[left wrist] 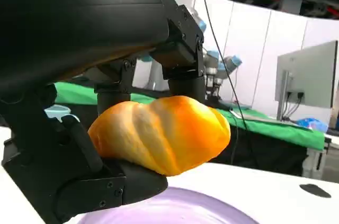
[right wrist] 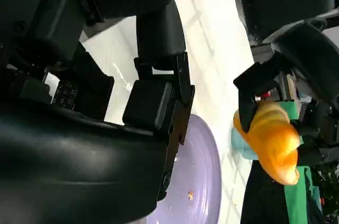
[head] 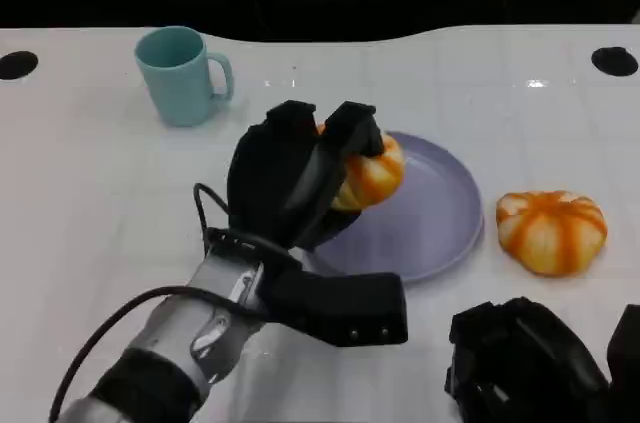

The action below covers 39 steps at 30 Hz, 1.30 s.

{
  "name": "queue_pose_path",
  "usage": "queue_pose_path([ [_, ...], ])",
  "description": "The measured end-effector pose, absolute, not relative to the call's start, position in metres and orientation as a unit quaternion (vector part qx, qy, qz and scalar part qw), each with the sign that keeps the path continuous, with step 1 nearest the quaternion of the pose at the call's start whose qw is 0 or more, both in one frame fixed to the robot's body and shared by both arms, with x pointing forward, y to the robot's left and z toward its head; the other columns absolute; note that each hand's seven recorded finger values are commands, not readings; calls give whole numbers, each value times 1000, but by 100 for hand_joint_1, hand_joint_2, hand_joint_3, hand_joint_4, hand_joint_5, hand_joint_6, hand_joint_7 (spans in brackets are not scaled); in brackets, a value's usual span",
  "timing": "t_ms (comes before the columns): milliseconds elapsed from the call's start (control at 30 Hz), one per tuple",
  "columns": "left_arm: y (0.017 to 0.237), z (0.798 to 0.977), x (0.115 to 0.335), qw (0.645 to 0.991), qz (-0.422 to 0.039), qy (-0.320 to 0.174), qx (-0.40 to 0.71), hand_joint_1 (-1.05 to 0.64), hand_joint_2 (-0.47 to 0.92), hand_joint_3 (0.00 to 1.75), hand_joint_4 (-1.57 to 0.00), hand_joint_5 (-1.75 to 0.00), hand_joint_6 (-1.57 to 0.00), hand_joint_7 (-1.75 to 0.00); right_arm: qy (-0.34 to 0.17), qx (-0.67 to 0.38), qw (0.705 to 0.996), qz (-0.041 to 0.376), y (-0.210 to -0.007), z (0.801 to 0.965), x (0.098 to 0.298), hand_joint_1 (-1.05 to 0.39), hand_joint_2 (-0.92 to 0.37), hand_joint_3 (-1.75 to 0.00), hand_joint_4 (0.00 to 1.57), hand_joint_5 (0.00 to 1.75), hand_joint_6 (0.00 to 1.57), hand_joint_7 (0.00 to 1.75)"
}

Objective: Grasp the bread from the table and place it into the plate.

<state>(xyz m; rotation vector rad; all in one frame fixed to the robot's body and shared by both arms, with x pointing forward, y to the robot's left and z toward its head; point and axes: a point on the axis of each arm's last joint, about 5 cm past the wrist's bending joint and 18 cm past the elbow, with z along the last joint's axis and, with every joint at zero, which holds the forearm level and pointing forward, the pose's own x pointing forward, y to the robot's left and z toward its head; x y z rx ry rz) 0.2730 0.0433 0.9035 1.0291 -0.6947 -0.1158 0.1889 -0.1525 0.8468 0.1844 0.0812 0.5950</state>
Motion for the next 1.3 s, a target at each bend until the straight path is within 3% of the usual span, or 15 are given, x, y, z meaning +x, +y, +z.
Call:
queue_pose_path([
  [233,30,899,277,811,-86,-319,483,-26,21,155,-111,-175,-89,-175,40,92,950,294,-153,846,189,-105,-3,-139,152,132,157,100],
  [367,27,901,282,798,-94,-320,502,-26,23,146,-112,-175,-88,-175,33,88,951,294,-153,847,189,-105,-5,-137,151,131,157,100],
  [433,26,903,284,791,-96,-321,512,-27,23,131,-108,-175,-85,-172,32,87,951,293,-153,847,189,-105,-4,-136,152,131,157,100],
  [567,24,901,285,789,-124,-298,522,-33,39,94,-90,-167,-84,-134,32,88,951,294,-153,847,189,-105,-5,-136,152,131,157,100],
  [600,24,900,285,790,-132,-289,524,-37,47,86,-83,-148,-77,-115,32,88,951,293,-153,847,189,-105,-4,-136,152,131,157,100],
  [667,24,901,286,790,-149,-274,528,-40,52,80,-76,-137,-69,-99,32,88,951,294,-153,847,189,-105,-3,-136,153,131,157,100],
  [733,24,902,287,787,-163,-265,533,-43,57,76,-60,-133,-56,-80,32,90,951,294,-153,847,189,-105,-3,-137,153,131,157,101],
  [767,24,903,287,784,-170,-260,537,-44,59,74,-56,-132,-54,-75,33,91,951,293,-153,847,189,-105,-3,-137,153,131,157,101],
  [833,24,903,287,778,-183,-248,547,-55,79,43,-35,-118,-40,-59,33,92,951,294,-153,847,189,-105,-3,-138,152,131,157,101],
  [933,25,904,288,764,-207,-225,569,-58,90,24,-30,-114,-36,-53,33,92,951,294,-153,847,189,-105,-4,-138,152,131,157,101],
  [1000,26,905,288,759,-211,-219,575,-58,92,22,-29,-113,-36,-52,33,92,951,294,-153,847,189,-105,-4,-138,152,131,157,101],
  [1033,26,906,288,758,-212,-219,576,-76,92,28,-12,-104,-20,-44,33,92,951,294,-153,847,189,-105,-3,-137,152,131,157,100],
  [1133,27,907,289,746,-216,-213,592,-96,92,44,-1,-77,-3,-41,33,92,951,294,-153,847,189,-105,-4,-136,152,131,157,100],
  [1300,29,912,290,719,-231,-198,624,-104,92,52,0,-65,0,-42,32,90,951,294,-152,847,189,-105,-5,-136,152,131,157,100],
])
